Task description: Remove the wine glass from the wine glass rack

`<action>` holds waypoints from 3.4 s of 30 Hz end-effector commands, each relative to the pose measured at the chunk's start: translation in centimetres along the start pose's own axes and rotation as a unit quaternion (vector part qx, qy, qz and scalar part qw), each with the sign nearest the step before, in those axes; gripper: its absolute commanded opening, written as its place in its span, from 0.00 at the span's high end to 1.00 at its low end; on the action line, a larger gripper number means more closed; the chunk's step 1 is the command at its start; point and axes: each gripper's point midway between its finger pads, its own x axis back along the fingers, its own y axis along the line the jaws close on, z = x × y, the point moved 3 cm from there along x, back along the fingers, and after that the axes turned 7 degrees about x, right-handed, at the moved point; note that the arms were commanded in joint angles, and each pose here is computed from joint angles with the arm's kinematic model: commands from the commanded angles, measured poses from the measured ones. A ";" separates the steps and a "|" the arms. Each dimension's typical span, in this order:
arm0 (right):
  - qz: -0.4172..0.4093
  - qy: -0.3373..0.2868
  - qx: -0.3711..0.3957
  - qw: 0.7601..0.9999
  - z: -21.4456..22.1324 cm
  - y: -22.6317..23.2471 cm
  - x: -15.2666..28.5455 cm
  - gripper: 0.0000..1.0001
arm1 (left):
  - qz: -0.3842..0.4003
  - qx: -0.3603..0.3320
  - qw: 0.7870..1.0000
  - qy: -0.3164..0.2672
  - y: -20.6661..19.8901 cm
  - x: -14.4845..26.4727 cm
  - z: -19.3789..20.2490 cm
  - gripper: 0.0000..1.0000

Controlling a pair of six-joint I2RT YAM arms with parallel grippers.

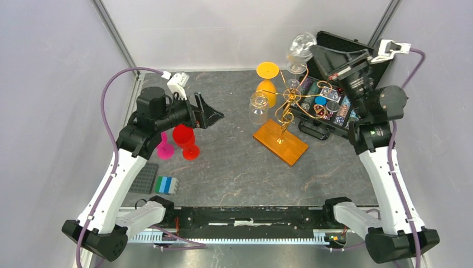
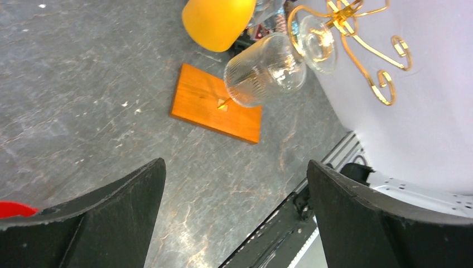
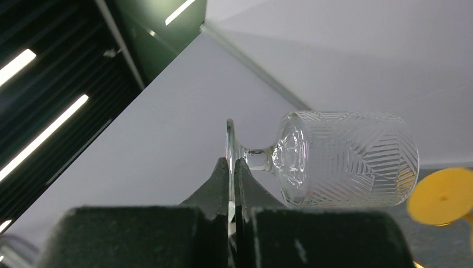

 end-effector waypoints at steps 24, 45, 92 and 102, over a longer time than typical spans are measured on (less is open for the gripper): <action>-0.203 0.083 -0.144 0.965 10.5 12.5 2.3 1.00 | 0.407 0.248 0.874 -0.096 -9.4 2.9 -7.7 0.29; -0.218 0.055 -0.270 0.936 13.6 11.0 3.1 1.00 | 0.582 0.218 0.781 -0.054 -14.6 11.8 -6.8 0.57; -0.160 0.103 -0.295 0.936 18.6 7.1 2.1 0.42 | 0.495 0.128 0.857 -0.069 -16.6 12.2 -7.0 0.98; -0.037 0.089 -0.084 0.992 17.5 4.3 1.7 0.19 | 0.345 0.033 0.930 -0.125 -15.6 11.7 -7.4 0.98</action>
